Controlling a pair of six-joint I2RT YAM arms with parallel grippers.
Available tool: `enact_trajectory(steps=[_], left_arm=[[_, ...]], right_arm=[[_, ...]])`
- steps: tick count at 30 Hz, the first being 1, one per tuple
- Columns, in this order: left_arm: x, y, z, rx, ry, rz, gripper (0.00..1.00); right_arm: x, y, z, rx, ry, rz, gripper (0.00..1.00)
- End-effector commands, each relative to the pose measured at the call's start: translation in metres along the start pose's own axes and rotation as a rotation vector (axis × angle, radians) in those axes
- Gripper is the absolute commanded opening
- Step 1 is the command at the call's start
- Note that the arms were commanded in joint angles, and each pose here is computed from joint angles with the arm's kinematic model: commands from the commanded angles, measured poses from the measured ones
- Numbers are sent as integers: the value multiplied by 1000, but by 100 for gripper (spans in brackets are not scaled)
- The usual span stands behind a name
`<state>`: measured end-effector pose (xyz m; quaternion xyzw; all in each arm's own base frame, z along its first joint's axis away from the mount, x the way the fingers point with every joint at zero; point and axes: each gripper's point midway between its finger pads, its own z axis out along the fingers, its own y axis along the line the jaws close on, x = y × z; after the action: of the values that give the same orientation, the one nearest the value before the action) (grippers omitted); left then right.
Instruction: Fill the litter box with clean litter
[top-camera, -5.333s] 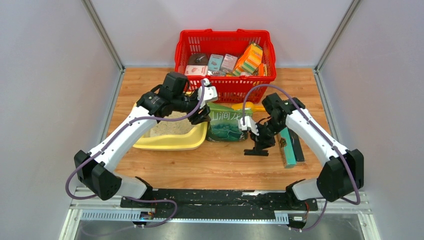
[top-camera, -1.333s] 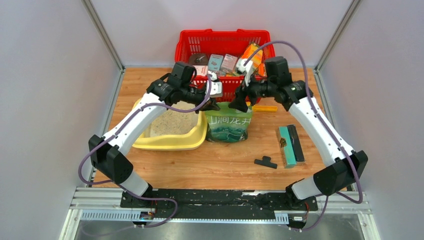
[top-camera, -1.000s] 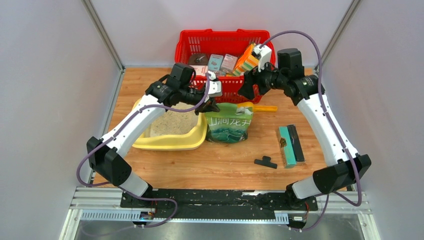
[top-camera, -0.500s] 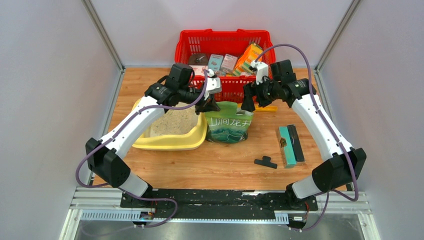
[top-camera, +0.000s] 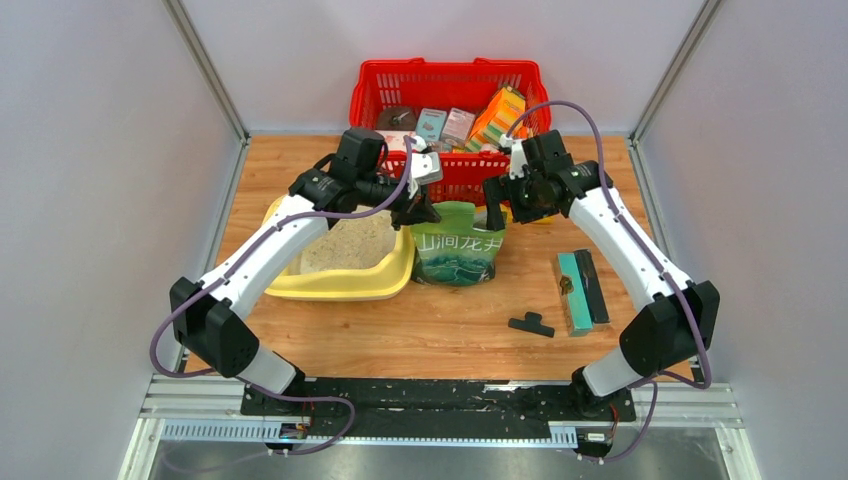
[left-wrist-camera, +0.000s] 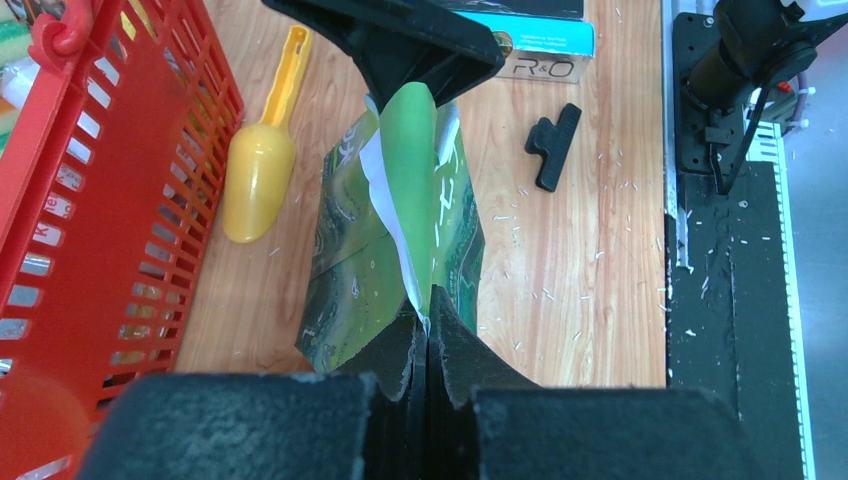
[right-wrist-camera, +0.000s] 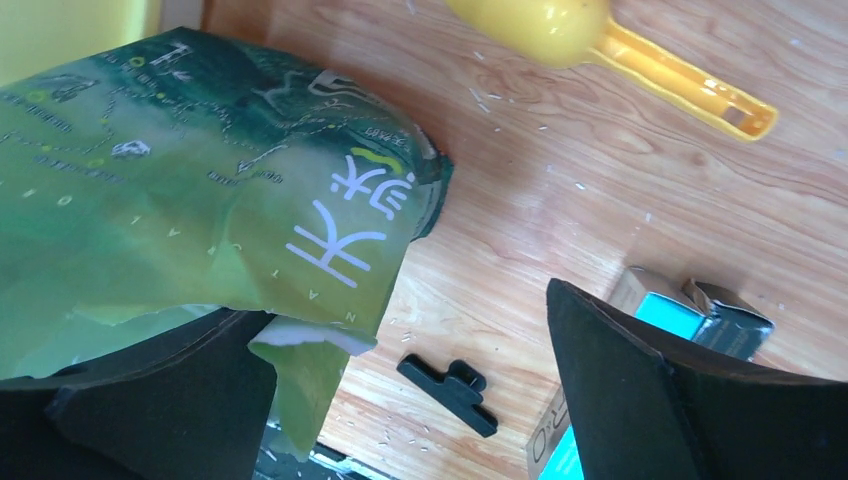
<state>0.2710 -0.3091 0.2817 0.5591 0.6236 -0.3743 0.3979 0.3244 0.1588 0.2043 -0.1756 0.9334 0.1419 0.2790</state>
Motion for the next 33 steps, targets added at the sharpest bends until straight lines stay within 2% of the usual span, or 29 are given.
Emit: enact_trajectory(steps=[1, 7, 15, 17, 21, 22, 24, 26, 27, 28, 31, 32, 33], left_arm=[[-52, -19, -19, 28, -157, 104, 0], [-56, -20, -22, 19, -171, 113, 0], [-60, -20, -27, -3, -178, 150, 0], [-56, -19, -25, 1, -173, 141, 0], [-51, -16, -21, -3, -168, 118, 0], [-49, -15, -20, -6, -163, 111, 1], [-47, -13, -18, -10, -154, 104, 6], [-45, -12, -18, -10, -146, 99, 16], [-44, -12, -17, -12, -142, 97, 19], [-43, -11, -17, -13, -136, 94, 27], [-45, -9, -19, -25, -133, 97, 41], [-46, -9, -20, -29, -131, 100, 43], [-49, -7, -22, -44, -134, 106, 45]], right_arm=[[-17, -25, -11, 243, -42, 1, 100], [2, -58, -13, 461, 1, -56, 100], [11, -80, -28, 480, 25, 20, 100], [1, -61, -27, 370, -22, 35, 100], [-40, 23, -41, -96, -161, -42, 100], [-46, 32, -48, -144, -187, -53, 100], [-55, 41, -57, -192, -230, -108, 100], [-65, 40, -66, -212, -269, -143, 100], [-68, 33, -68, -212, -278, -139, 100], [-73, 29, -70, -217, -290, -146, 100], [-72, 5, -75, -293, -318, -240, 100], [-66, -3, -73, -303, -314, -268, 100], [-62, -22, -73, -296, -335, -373, 100]])
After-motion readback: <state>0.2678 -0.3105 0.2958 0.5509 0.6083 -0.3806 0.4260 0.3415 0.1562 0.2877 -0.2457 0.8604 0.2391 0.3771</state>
